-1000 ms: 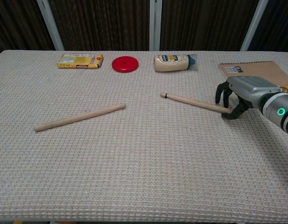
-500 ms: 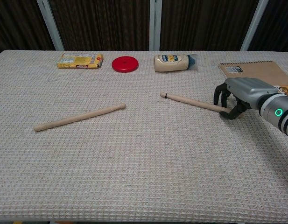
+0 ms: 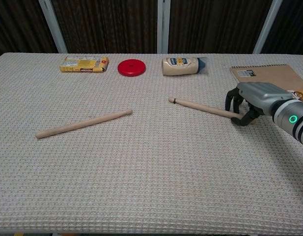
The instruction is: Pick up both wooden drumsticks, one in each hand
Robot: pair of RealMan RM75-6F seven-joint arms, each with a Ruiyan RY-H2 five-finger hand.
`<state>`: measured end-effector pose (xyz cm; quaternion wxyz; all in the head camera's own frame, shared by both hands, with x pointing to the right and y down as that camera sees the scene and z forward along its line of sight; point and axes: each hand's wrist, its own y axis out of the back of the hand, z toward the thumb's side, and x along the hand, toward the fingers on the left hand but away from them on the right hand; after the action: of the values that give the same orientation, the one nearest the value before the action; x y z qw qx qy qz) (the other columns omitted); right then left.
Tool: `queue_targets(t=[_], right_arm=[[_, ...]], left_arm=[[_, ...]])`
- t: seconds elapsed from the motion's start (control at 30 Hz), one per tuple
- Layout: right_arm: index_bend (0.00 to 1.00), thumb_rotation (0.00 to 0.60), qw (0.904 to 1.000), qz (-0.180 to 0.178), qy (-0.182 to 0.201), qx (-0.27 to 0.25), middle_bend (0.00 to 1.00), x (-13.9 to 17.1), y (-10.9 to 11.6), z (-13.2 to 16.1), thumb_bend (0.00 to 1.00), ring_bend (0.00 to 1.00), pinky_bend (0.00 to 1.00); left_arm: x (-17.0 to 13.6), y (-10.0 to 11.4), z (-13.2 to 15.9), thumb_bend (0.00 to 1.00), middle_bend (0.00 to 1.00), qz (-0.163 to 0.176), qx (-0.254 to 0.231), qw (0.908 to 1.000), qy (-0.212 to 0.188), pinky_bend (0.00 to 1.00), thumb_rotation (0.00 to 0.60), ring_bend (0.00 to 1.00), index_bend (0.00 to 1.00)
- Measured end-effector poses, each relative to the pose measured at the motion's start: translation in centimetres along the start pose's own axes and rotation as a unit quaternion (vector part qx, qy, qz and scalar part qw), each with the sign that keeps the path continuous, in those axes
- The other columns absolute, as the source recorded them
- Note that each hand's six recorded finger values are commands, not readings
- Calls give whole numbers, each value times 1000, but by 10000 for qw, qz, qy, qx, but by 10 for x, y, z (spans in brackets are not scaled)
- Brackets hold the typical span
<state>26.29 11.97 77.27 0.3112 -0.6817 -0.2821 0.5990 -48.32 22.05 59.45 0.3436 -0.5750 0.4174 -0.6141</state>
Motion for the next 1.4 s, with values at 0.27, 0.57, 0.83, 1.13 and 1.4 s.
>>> queue_targets(t=[0.27,0.57,0.83,1.13,1.4], right_arm=[[463,600,10000,6,8,12,535,-2,-1,0,303,299,245],[534,600,9999,-14,111,76,547,-2,2,4,568,345,246],[542,600,9987,-324,363,136,552,5,30,-5,709,349,246],[553,600,9933,-944,655,-106,554,30,96,-26,717,355,246],[556,600,9886,-1321,637,-334,552,49,132,-46,717,357,246]], left_arm=[[2,-1,-1,93,137,-43,8,10000,20,34,600,19,206],[8,-2,1,93,137,-116,37,9999,-25,34,600,19,206],[37,7,29,93,184,-205,102,9989,-418,66,600,157,224],[84,12,100,102,378,-312,-93,9949,-959,402,600,552,345],[101,-22,166,104,399,-580,-85,9921,-1108,527,600,635,363]])
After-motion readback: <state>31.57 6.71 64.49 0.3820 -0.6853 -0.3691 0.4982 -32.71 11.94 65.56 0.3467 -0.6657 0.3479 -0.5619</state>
